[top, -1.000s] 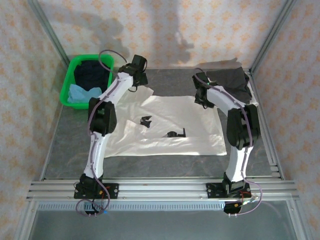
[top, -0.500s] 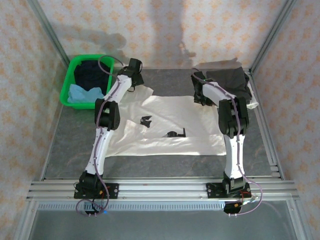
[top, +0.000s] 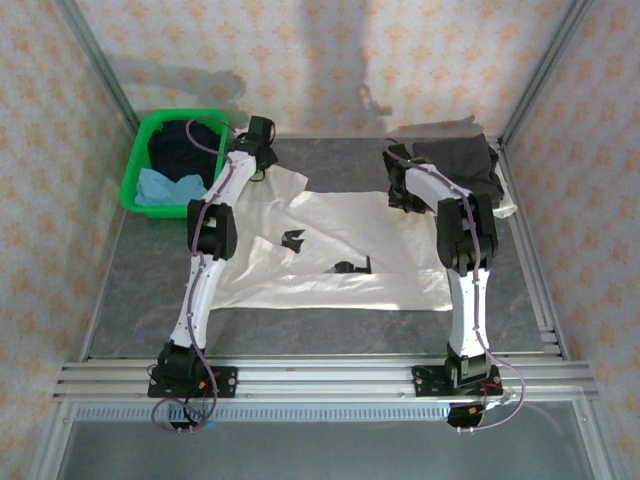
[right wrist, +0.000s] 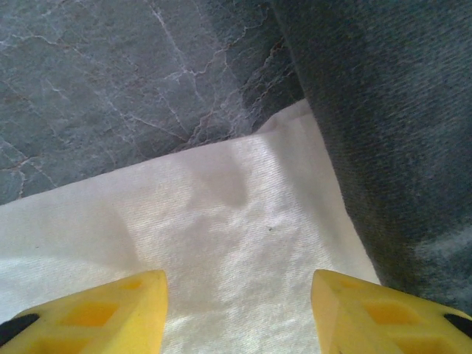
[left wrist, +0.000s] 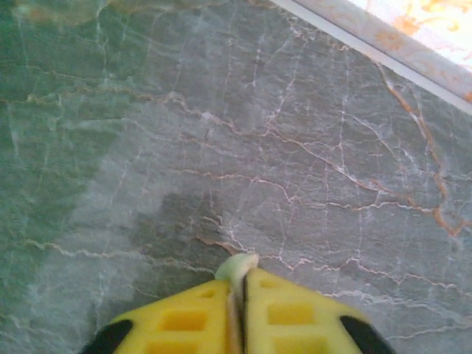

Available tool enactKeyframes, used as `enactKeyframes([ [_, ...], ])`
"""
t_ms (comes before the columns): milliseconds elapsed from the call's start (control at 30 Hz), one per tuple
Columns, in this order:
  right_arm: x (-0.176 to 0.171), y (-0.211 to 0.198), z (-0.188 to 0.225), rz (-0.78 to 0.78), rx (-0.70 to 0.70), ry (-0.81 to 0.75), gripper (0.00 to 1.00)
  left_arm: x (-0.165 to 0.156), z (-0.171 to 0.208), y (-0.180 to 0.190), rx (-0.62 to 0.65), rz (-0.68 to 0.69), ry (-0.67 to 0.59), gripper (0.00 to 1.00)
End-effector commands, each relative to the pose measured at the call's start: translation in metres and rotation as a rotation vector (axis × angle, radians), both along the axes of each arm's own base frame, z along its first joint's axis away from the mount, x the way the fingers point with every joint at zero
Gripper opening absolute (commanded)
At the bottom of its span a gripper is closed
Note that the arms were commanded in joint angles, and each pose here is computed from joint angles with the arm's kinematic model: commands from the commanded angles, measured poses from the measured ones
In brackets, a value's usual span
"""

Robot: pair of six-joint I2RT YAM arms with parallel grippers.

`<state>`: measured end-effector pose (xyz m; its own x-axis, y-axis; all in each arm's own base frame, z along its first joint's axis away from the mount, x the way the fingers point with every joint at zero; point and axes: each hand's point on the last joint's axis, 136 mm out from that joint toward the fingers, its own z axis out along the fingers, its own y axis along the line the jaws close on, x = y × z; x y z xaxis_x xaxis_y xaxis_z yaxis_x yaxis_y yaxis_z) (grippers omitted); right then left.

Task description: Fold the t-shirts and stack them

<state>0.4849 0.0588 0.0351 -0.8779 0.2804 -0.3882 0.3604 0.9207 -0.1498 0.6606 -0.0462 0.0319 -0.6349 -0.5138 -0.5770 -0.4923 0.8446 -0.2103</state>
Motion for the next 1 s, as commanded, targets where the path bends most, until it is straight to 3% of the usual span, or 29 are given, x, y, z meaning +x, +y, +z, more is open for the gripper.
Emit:
enactKeyframes([
  [0, 0.000, 0.002, -0.003, -0.007, 0.026, 0.021, 0.52, -0.010, 0.020, -0.002, -0.015, -0.026, 0.029, 0.00],
  [100, -0.001, 0.016, -0.008, 0.010, 0.109, 0.023, 0.44, -0.016, 0.055, -0.003, -0.017, -0.058, 0.011, 0.00],
  [233, -0.008, 0.030, -0.010, 0.023, 0.194, 0.030, 0.21, -0.038, 0.106, -0.006, 0.000, -0.127, 0.010, 0.00],
  [400, -0.028, 0.049, -0.018, 0.051, 0.252, 0.056, 0.17, -0.076, 0.142, -0.003, 0.016, -0.165, -0.006, 0.00],
  [633, -0.062, 0.073, -0.005, 0.101, 0.265, 0.067, 0.23, -0.113, 0.171, 0.012, 0.106, -0.185, 0.002, 0.00],
  [800, -0.038, 0.045, 0.041, 0.083, 0.126, -0.028, 0.39, -0.122, 0.159, 0.012, 0.111, -0.199, 0.034, 0.00],
  [967, -0.012, 0.016, 0.044, 0.070, -0.014, -0.019, 0.48, -0.122, 0.146, 0.011, 0.107, -0.202, 0.061, 0.00],
])
